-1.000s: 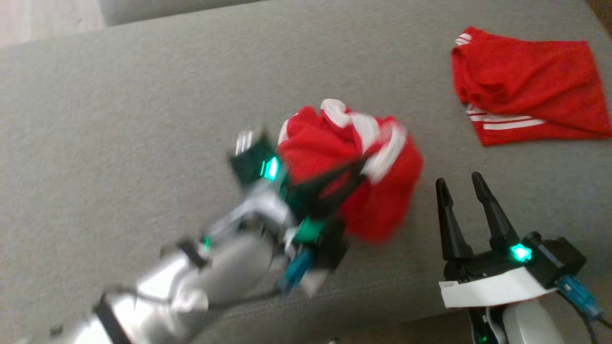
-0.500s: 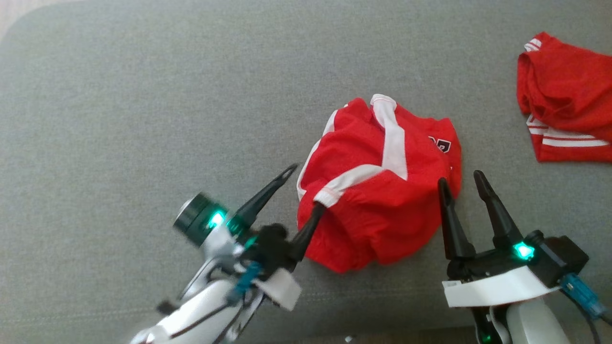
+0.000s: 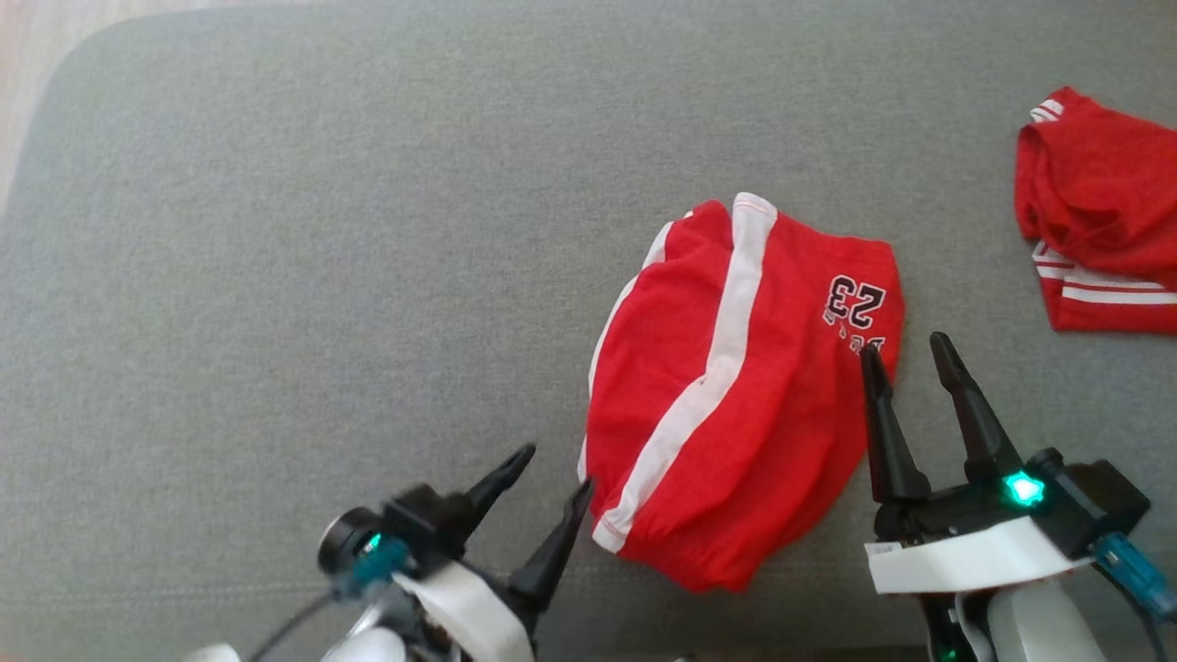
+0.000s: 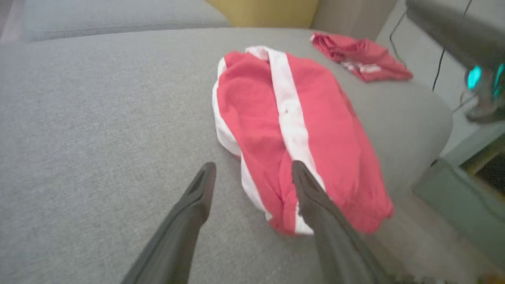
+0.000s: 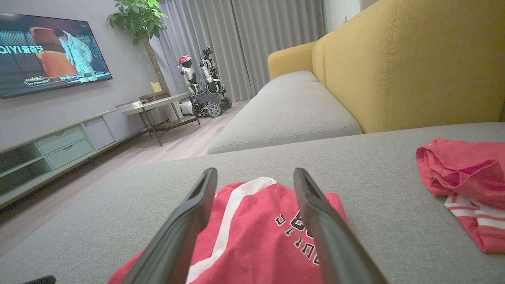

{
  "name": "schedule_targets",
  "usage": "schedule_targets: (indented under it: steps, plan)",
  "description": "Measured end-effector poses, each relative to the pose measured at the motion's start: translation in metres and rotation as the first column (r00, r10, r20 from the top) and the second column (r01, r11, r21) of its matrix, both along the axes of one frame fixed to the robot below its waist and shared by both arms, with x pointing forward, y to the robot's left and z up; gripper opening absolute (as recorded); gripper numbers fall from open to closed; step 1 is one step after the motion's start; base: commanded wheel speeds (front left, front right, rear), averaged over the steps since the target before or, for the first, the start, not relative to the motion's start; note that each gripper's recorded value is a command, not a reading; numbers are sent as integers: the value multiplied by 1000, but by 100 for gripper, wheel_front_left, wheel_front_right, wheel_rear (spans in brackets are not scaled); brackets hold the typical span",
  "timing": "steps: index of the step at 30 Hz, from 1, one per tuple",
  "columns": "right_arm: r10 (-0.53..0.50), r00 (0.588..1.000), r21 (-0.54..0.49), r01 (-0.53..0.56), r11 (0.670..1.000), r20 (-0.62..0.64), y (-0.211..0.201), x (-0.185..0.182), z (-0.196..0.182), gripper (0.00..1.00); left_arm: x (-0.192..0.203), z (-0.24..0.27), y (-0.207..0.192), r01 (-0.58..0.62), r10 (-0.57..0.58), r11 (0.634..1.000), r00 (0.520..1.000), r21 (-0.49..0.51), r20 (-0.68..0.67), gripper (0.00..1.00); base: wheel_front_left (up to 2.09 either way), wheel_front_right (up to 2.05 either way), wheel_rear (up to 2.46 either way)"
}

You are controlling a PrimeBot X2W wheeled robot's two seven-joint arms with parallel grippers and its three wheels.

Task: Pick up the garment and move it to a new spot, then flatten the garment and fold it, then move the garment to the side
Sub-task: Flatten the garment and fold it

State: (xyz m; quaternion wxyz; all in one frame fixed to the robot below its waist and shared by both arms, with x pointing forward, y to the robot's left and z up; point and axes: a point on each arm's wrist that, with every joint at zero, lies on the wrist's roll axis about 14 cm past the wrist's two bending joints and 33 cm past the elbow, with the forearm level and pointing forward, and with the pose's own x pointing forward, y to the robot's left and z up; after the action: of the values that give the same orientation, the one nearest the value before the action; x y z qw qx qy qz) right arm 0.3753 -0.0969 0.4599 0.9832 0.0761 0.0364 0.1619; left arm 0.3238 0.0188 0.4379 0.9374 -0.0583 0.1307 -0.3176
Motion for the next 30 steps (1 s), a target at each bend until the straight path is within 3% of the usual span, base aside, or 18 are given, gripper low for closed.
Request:
schedule_targets:
  steps: [3, 5, 7, 9, 13, 18, 21, 24, 30]
  plan:
    - [6, 1000, -1, -6, 1000, -8, 1, 0, -3, 100, 6, 15, -4, -62, 47, 981, 995, -184, -85, 100, 0, 0, 0]
    - [8, 1000, -3, -8, 1000, -11, 2, 1, -4, 100, 5, 20, -7, -115, 62, 945, 982, -308, -176, 100, 0, 0, 0]
    - [11, 1000, -7, -11, 1000, -15, 2, 2, -6, 100, 1, 15, -7, -190, 58, 893, 948, -408, -314, 100, 0, 0, 0]
    - [14, 1000, -7, -14, 1000, -21, 3, 3, -8, 100, -11, 3, -10, -268, 20, 840, 884, -471, -467, 100, 0, 0, 0]
    - [17, 999, -6, -17, 1000, -33, 4, 4, -13, 100, -24, -16, -10, -374, -35, 789, 764, -487, -644, 100, 0, 0, 0]
    - [16, 999, -6, -16, 1000, -40, 4, 5, -15, 100, -21, -20, -10, -463, -96, 720, 672, -518, -734, 100, 0, 0, 0]
    - [14, 999, -7, -14, 1000, -34, 3, 8, -14, 100, -27, -25, -16, -482, -149, 711, 607, -512, -780, 100, 0, 0, 0]
    - [7, 999, -8, -7, 1000, -36, 1, 8, -14, 100, -31, -27, -21, -475, -187, 717, 574, -510, -797, 100, 0, 0, 0]
    - [-2, 999, -10, 1, 1000, -49, -2, 8, -19, 100, -29, -28, -23, -479, -197, 714, 563, -511, -803, 100, 0, 0, 0]
